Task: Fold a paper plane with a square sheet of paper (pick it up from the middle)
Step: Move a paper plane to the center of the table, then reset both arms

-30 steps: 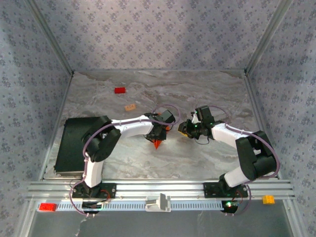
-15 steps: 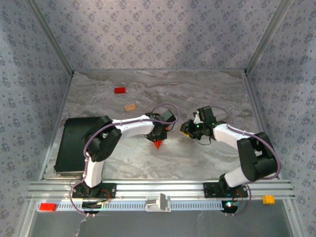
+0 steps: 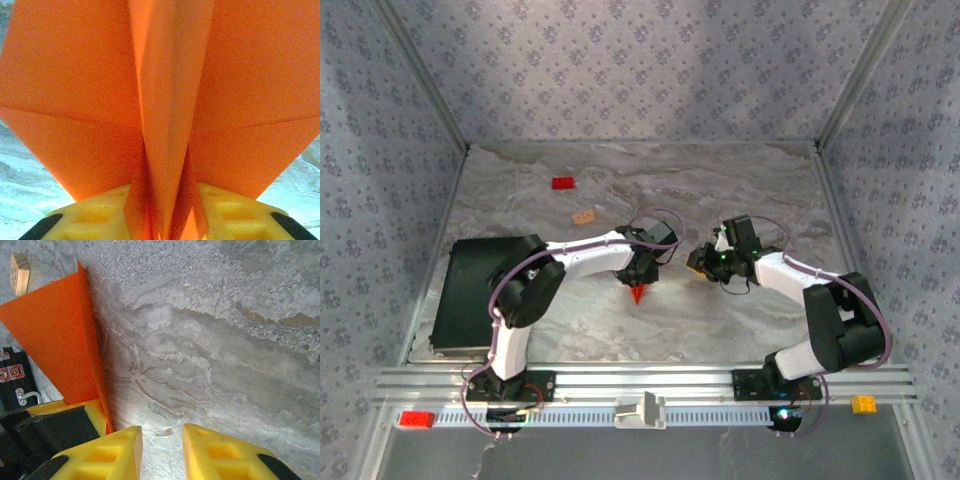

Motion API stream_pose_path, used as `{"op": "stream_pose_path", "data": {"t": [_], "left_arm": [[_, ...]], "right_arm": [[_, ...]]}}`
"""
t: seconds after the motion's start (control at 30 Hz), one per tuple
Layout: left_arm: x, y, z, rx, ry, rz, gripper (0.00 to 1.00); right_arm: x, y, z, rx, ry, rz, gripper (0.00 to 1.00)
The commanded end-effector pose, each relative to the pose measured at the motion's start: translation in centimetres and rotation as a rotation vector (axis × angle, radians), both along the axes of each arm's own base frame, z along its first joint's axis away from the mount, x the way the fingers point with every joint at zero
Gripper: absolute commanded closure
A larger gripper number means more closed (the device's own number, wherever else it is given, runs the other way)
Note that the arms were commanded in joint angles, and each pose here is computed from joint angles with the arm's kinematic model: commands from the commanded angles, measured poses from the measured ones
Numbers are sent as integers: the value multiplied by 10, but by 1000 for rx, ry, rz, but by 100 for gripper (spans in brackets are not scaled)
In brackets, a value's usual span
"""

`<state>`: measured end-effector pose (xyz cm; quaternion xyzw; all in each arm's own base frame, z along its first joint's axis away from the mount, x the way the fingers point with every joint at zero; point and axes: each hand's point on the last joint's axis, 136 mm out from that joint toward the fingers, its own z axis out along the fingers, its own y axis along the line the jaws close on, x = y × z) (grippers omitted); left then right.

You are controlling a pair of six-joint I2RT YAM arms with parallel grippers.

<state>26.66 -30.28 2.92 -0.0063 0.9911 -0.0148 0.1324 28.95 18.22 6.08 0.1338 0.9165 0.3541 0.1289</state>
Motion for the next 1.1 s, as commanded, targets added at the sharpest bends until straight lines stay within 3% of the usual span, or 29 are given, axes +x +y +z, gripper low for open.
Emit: {"op": "stream_pose_path", "data": {"t": [0.0,0.27,0.47,0.57,0.63,0.67,0.7,0.73,0.9,1.0,1.07], "left_arm": [[0,1,23,-5,-28,-11,66],[3,5,55,-46,-99,-28,61],[16,23,98,-75,-256,-29,54],[30,50,121,-52,-376,-15,45],[41,77,133,-21,-465,7,32],[46,91,137,-10,-499,26,26],[53,106,143,-3,-536,49,21],[60,122,146,15,-571,66,18],[85,208,153,244,-723,137,12],[92,249,147,338,-751,151,12],[93,269,145,362,-794,153,12]], "right_arm": [[-4,-6,3,-17,-9,2,71],[0,-20,17,-51,-60,-16,68],[11,-46,45,-152,-160,-64,58],[20,-71,73,-294,-288,-91,49],[28,-94,94,-421,-372,-142,41],[33,-109,100,-493,-399,-198,36],[36,-126,104,-569,-415,-262,23],[39,-142,105,-650,-431,-309,19],[52,-195,98,-1010,-557,-401,13],[64,-195,79,-1069,-622,-296,12],[71,-202,69,-1086,-635,-312,13]]}}
